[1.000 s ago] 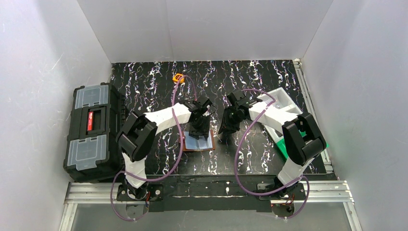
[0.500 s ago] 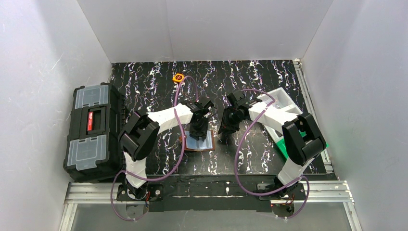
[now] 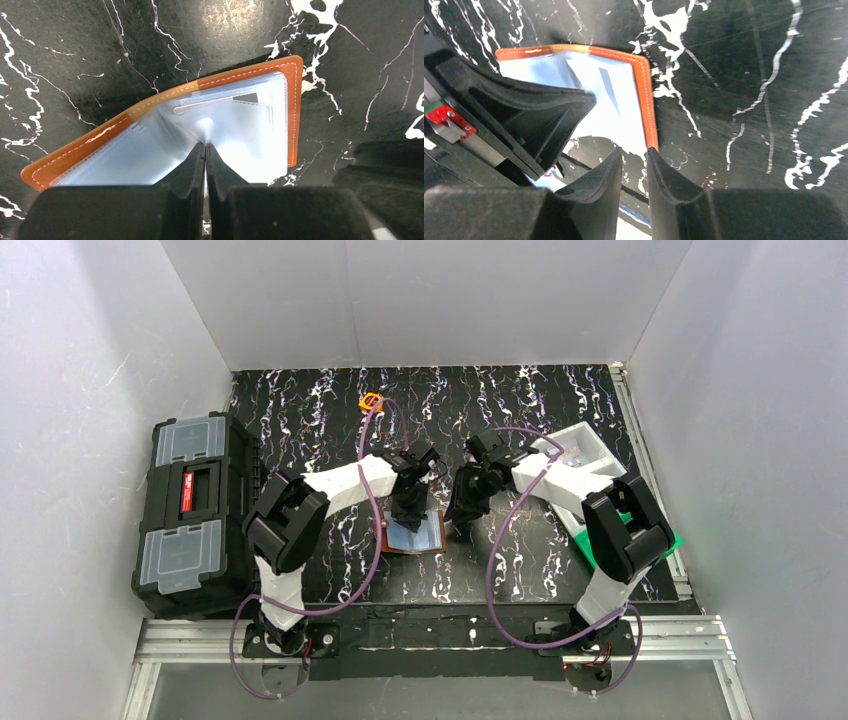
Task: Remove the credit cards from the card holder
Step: Remove the credit card from the card holder.
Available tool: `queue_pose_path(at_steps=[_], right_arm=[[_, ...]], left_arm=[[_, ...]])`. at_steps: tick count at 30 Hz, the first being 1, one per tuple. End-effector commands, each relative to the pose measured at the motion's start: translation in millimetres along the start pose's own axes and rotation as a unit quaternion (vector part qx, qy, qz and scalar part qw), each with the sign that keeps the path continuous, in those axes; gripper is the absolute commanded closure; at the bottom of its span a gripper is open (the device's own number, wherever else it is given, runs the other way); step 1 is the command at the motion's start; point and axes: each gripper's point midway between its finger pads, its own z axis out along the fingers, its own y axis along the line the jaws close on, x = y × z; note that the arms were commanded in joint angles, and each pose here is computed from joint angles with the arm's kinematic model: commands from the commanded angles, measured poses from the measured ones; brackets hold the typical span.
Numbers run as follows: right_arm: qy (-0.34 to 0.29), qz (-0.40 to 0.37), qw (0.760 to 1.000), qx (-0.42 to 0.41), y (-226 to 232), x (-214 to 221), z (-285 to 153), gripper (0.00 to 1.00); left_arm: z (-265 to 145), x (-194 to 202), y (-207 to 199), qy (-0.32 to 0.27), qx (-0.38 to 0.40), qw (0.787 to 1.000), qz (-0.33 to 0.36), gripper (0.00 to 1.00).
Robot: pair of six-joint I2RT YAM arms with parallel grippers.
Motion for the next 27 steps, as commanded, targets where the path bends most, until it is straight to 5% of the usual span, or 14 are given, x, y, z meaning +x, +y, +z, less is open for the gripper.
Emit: queue_pose_path(at_steps=[1, 14, 27], right_arm=[[0.016, -0.028, 0.998, -0.054, 33, 3, 4, 0.68], [0.029, -0.042, 0.996, -0.074, 49, -2, 15, 0.68], [0.024, -0.071, 0.996, -0.049, 45, -19, 31, 0.68]], left_arm=[[26, 25, 7, 0.046, 0.017, 0.998, -0.024, 1.00], [13, 22, 5, 0.055, 0.163, 0.979, -0.111, 1.00], [6, 22, 1, 0.064, 0.217, 0.965, -0.134, 1.00]])
